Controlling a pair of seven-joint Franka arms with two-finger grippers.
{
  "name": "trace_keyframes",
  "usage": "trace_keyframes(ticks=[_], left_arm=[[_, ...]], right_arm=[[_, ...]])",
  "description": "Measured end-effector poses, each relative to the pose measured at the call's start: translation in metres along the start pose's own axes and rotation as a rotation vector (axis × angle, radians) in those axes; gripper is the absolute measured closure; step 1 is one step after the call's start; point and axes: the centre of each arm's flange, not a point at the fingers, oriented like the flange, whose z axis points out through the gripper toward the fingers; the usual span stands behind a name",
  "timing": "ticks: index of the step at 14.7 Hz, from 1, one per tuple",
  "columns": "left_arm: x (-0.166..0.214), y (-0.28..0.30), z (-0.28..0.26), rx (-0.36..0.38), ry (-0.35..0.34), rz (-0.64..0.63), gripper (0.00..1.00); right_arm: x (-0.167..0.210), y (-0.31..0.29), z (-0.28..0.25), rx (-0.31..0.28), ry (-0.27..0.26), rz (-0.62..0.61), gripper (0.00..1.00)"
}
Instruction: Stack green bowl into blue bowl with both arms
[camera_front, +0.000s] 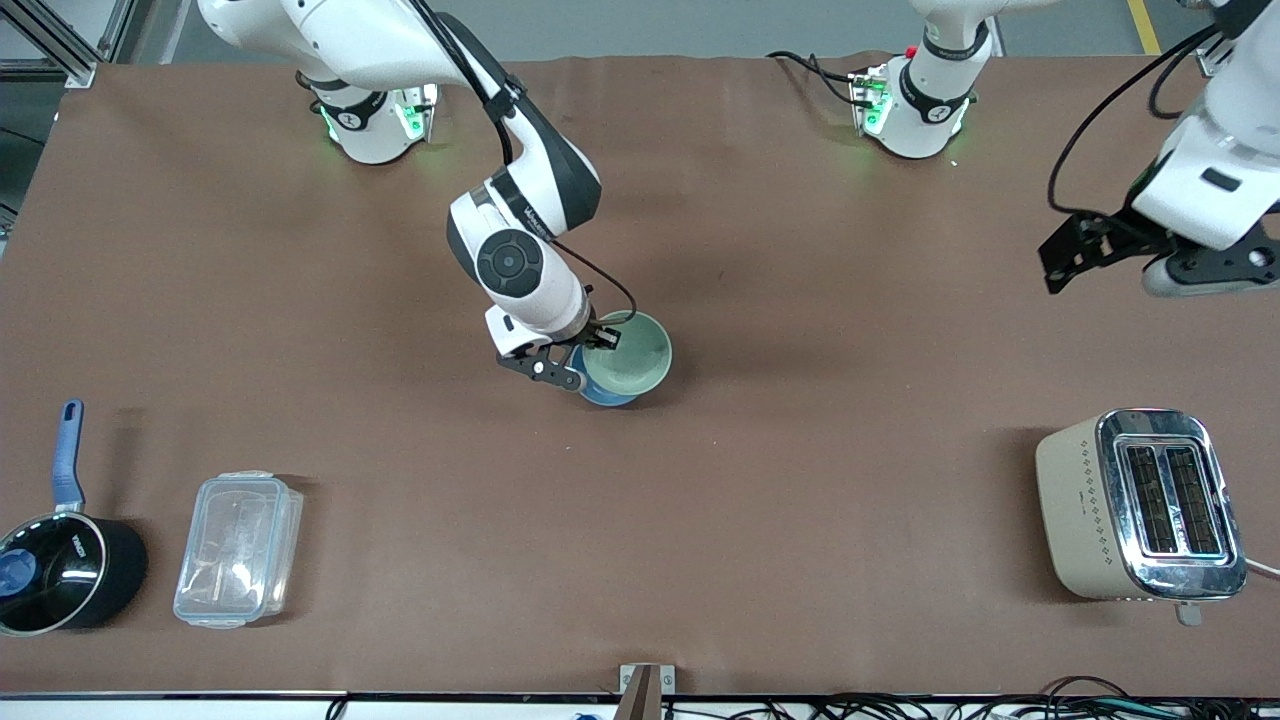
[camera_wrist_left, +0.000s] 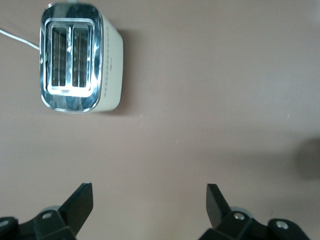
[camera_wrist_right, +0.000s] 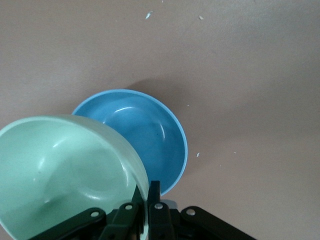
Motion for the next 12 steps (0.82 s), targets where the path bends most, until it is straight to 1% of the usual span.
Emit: trace_keyframes(ticks=[2,4,8,12], left_arm=[[-0.006,-0.029,-0.002,-0.025,-0.033,0.016,0.00],[-0.011,-0.044,-0.005,-0.033,-0.040,0.026,0.00],[-0.019,-0.033,-0.011,-0.032,-0.033,0.049,0.00],[-0.019,-0.029,-0.007,-0.036,-0.034,0.057,0.00]], right_arm=[[0.001,0.002,0.004,0.000,0.003,0.003,0.96],[0.006,0.004,0.003,0.008,0.013,0.011,0.96],[0.016,0.010,0.002,0.008,0.018,0.028,0.96],[0.015,0.016,0.017,-0.017,0.003,0.032,0.96]])
